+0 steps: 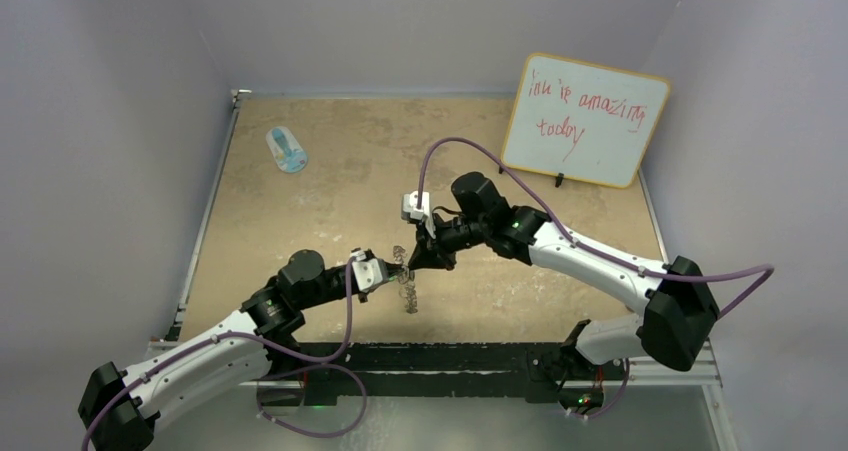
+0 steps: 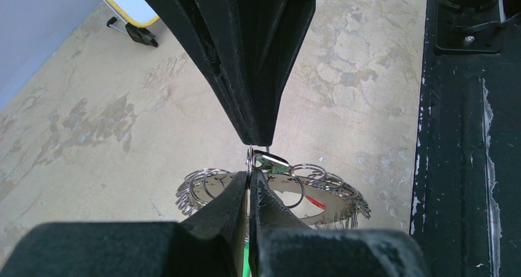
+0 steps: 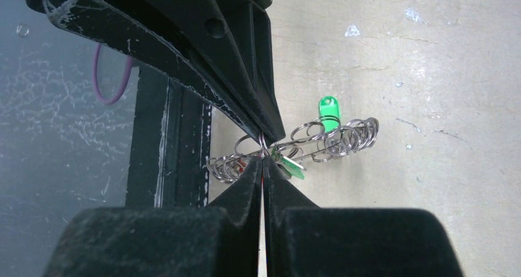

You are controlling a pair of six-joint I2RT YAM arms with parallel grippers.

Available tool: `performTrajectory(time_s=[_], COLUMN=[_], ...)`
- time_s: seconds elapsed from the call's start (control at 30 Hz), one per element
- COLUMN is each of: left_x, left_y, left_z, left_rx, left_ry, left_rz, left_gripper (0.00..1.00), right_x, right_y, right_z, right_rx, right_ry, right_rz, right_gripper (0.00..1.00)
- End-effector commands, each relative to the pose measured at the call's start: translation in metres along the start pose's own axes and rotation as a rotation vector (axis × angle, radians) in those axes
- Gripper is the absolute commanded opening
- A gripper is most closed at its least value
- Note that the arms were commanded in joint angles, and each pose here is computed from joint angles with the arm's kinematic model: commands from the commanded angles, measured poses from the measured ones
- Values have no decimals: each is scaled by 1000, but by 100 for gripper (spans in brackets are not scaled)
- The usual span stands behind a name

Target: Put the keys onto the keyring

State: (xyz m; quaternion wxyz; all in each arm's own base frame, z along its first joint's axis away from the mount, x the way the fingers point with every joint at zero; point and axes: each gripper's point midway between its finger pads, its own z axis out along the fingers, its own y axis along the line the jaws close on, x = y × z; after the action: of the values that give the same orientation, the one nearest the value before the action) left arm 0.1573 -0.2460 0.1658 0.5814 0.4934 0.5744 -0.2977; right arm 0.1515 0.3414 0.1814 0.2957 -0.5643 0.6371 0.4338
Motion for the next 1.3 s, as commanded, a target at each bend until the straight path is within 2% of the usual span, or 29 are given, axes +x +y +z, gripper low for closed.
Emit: performTrajectory(time_s=[0.0,0.73,0.77,0.87,1.13,1.27], left_x=[-22,-26,-26,-27,-29,-37], left_y=[5,6,7,8,19,30], left_z=[1,-3,-4,-4,-4,-1], left_rx=[-18,-33,-35,-41,-105,-155], left_ry=[-75,-97,-98,-100,-102,-132], left_rz=[13,20,21,22,0,-20], left_gripper=[0,0,0,0,0,0], right_x=[6,22,20,12,-8,-11], right_y=[-1,-11,-13,-18,-37,-49], right_z=[1,2,0,-7,-34,-46], right_rx=[12,87,105,163,354,437], right_ry=[20,31,23,-14,-173,-220], right_rz=[21,50,48,29,20,47], right_gripper=[0,0,3,24,66,76])
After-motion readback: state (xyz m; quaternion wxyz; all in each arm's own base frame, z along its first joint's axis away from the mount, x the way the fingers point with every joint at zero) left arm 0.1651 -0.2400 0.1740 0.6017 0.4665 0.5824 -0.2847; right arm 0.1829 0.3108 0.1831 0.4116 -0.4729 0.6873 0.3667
